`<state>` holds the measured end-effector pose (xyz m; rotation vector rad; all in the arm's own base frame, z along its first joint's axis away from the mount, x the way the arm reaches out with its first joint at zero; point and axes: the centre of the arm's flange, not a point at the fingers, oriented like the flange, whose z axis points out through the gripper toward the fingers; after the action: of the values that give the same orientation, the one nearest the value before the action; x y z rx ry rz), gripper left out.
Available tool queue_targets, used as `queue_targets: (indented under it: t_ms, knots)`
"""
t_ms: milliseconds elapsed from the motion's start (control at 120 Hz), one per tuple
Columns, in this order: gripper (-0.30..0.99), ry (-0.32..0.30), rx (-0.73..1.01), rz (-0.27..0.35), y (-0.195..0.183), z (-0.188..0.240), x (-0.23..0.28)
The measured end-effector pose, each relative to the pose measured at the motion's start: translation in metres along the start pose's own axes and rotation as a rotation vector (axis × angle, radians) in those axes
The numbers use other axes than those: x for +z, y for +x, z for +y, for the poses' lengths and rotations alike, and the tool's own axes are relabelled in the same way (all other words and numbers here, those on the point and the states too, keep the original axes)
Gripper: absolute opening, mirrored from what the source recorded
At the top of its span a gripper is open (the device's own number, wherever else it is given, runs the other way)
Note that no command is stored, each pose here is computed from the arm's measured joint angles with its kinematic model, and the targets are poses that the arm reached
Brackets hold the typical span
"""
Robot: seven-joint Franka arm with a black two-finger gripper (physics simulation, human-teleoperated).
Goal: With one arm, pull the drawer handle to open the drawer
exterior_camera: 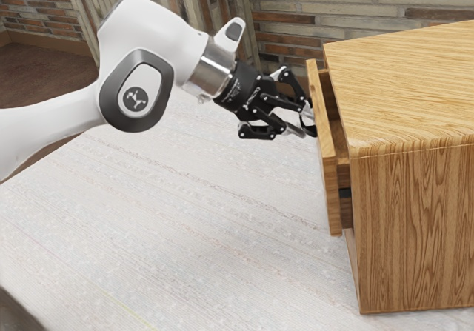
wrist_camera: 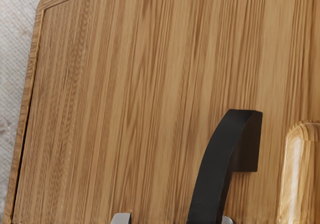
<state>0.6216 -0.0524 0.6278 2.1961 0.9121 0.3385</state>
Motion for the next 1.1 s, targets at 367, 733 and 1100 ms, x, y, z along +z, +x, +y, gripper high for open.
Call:
queue_targets:
  t_ms: [367,733,1100]
  knots:
    - [0.07,0.02,-0.018,0.0,-0.012,-0.012,-0.025]
    - [0.06,0.023,-0.022,0.004,-0.017,-0.02,-0.039]
    - [0.05,0.025,-0.028,0.017,-0.022,-0.03,-0.054]
